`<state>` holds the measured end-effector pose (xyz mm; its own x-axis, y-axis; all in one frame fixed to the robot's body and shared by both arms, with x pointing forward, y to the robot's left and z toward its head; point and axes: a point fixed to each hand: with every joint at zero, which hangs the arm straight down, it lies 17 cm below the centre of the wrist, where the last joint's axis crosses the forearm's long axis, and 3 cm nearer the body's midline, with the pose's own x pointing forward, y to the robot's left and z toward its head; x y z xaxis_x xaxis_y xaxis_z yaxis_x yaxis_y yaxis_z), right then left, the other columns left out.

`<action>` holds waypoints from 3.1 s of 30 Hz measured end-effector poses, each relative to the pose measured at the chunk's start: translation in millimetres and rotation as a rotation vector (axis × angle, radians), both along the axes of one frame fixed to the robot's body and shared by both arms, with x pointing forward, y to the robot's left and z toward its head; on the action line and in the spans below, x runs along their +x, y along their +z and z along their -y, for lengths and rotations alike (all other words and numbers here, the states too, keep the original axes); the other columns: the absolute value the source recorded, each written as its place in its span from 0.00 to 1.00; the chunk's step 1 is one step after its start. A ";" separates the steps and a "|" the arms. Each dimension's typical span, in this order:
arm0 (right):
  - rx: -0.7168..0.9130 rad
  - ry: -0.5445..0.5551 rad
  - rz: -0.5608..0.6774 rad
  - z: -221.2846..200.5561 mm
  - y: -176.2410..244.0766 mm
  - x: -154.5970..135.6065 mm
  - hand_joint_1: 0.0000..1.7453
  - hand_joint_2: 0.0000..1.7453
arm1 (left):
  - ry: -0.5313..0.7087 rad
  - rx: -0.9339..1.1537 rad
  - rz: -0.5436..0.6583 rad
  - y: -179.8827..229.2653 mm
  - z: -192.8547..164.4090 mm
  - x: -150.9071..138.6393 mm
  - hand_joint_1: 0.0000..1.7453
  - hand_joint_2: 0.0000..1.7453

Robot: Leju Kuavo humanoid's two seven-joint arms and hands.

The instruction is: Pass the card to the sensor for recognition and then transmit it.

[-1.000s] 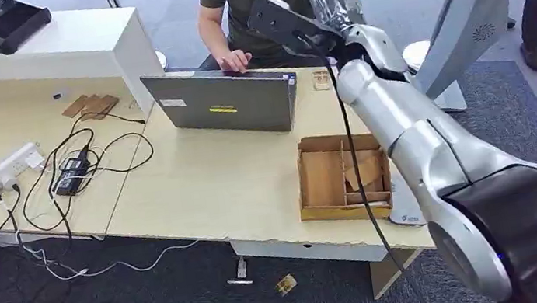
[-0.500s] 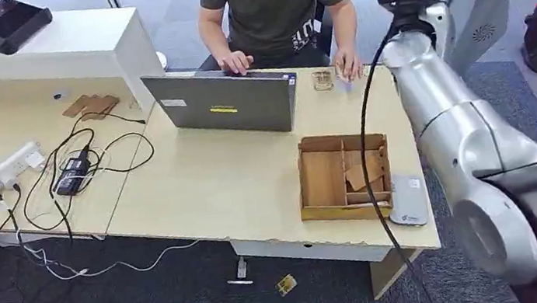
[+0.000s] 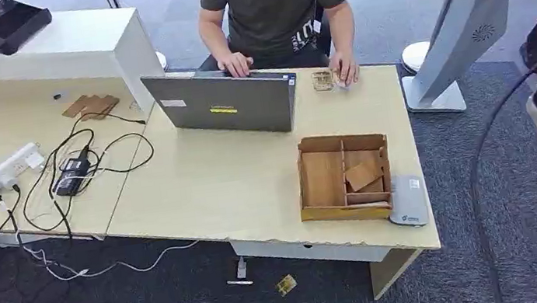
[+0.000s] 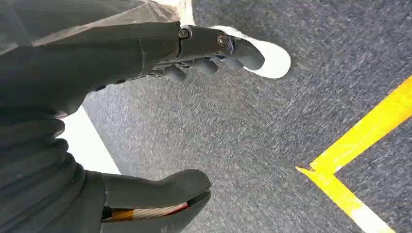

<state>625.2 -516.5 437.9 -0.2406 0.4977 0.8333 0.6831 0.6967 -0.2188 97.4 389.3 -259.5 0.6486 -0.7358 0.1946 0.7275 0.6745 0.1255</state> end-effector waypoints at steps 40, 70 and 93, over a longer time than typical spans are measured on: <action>0.195 -0.501 -0.951 239.3 -452.7 -359.4 0.00 1.00 | 0.020 0.020 0.014 0.5 -6.7 3.8 0.00 1.00; 0.495 0.436 -1.818 -38.1 -657.2 -467.4 0.00 1.00 | -0.020 -0.007 0.005 5.1 -2.6 17.4 0.00 1.00; 0.598 0.437 -1.782 -66.4 -659.0 -447.6 0.67 1.00 | -0.236 -0.270 0.223 49.5 39.9 109.5 0.30 1.00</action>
<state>177.6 -450.2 -221.1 0.9397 0.2483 0.2352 -0.2396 0.9687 -0.0654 206.9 349.3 -209.9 0.3890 -0.7622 0.5174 0.8408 0.5232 0.1387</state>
